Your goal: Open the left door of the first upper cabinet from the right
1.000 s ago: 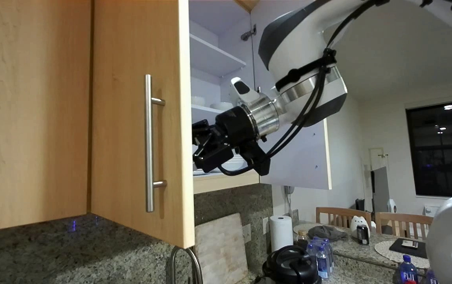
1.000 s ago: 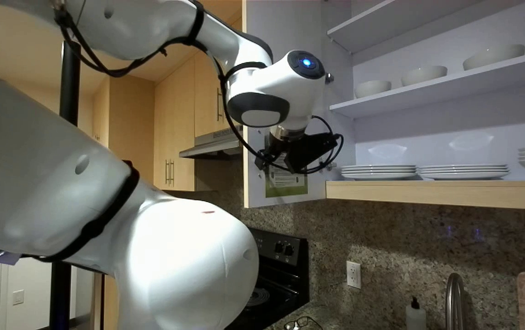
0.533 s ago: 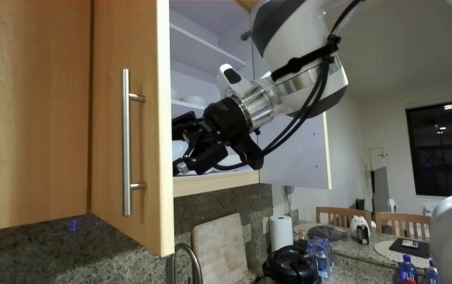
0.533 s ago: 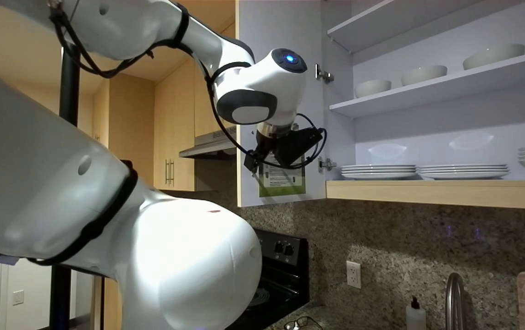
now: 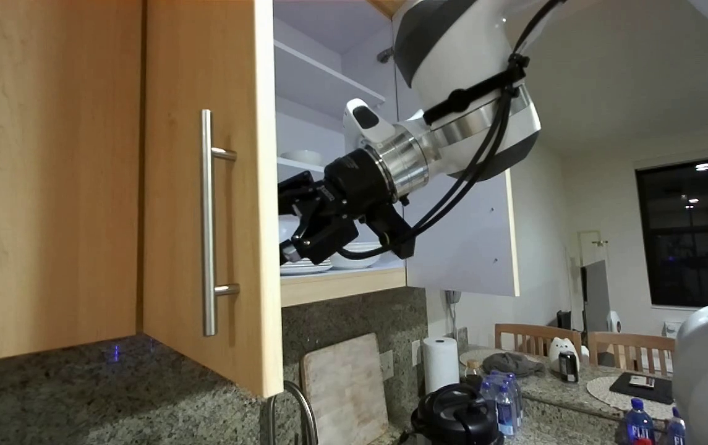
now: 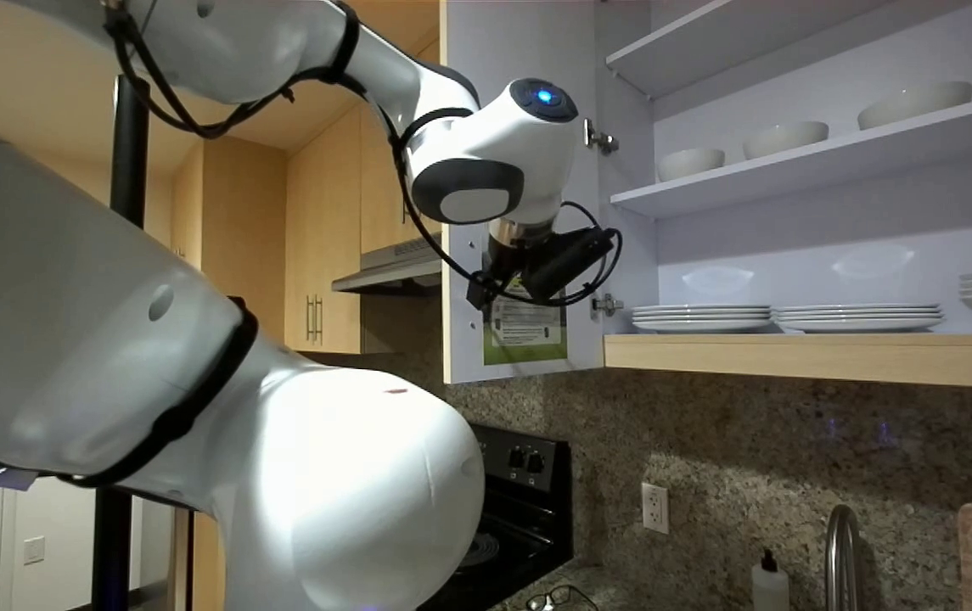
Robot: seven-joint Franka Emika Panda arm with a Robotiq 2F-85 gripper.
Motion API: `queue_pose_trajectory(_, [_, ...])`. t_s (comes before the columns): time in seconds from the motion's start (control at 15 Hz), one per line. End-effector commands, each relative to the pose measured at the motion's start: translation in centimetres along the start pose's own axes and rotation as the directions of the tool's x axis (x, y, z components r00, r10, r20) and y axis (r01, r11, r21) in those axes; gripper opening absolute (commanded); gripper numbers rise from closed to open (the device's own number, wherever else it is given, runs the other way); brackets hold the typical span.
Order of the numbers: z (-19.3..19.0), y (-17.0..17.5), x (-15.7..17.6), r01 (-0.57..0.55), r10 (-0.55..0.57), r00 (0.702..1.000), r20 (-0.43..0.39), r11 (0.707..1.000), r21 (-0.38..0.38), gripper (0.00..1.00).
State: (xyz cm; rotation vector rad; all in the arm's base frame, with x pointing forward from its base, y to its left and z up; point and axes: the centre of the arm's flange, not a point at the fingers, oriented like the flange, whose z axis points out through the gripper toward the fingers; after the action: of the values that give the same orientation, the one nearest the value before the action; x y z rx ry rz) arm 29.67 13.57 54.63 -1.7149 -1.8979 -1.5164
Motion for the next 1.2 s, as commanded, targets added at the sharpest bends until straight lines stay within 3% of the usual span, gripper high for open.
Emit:
queue_pose_trajectory(0.0, [-2.9, 2.0, -4.1, -0.171, 0.174, 0.984, 0.033, 0.982, -0.086, 1.00])
queue_pose_trajectory(0.27, [-7.0, 3.1, -9.3, -0.367, 0.382, 0.920, 0.086, 0.918, -0.150, 1.00])
queue_pose_trajectory(0.47, [-9.2, 2.7, -12.8, -0.464, 0.499, 0.846, 0.187, 0.862, -0.204, 1.00])
queue_pose_trajectory(0.6, [-10.2, 2.8, -13.3, -0.503, 0.556, 0.790, 0.260, 0.829, -0.244, 1.00])
queue_pose_trajectory(0.93, [-12.5, 5.4, -10.0, -0.568, 0.670, 0.600, 0.437, 0.742, -0.356, 1.00])
queue_pose_trajectory(1.13, [-14.3, 7.8, -7.1, -0.610, 0.726, 0.453, 0.517, 0.676, -0.413, 1.00])
